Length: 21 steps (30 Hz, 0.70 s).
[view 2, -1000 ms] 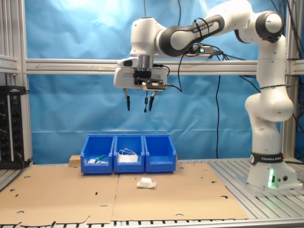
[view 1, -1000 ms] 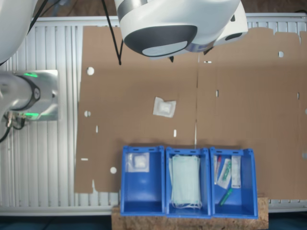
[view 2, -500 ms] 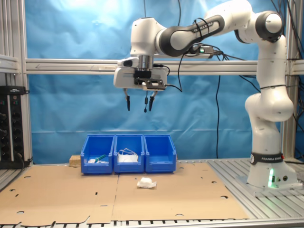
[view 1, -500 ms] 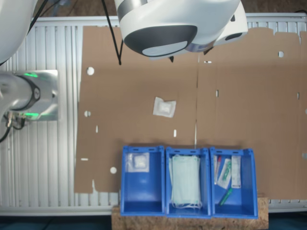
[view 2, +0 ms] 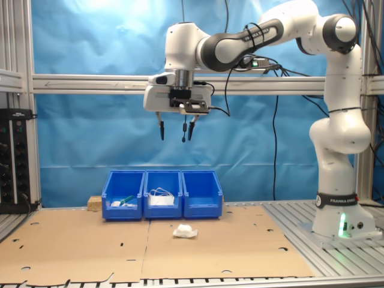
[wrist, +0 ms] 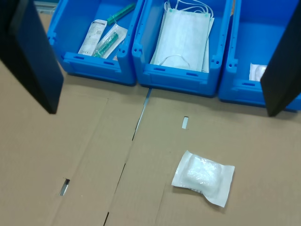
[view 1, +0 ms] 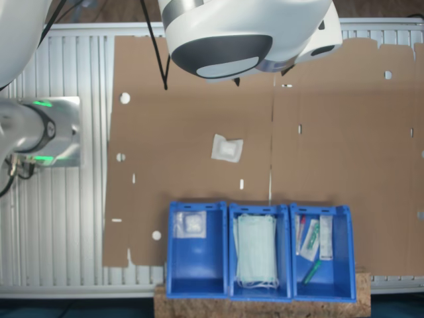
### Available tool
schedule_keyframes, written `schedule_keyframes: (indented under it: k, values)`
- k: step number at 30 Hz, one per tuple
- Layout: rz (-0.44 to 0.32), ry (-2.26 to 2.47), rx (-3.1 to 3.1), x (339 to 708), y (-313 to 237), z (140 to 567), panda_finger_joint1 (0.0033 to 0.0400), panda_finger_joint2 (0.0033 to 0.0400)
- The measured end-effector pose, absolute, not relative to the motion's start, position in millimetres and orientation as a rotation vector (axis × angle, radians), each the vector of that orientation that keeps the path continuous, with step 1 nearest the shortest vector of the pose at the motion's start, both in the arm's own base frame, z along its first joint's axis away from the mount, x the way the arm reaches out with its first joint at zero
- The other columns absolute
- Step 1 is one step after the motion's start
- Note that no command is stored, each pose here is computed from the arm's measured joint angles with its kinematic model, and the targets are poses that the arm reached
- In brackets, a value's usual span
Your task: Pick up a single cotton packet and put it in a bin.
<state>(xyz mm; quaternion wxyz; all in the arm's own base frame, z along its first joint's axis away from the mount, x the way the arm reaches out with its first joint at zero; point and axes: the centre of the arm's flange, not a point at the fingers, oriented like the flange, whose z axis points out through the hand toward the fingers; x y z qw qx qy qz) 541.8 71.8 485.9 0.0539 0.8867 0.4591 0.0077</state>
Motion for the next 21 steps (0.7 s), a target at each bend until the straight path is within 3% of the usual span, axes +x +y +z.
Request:
schedule_keyframes:
  k: [21]
  values:
    - [0.011, 1.394, 2.698, 540.5, 70.4, 481.8, 0.04, 0.04]
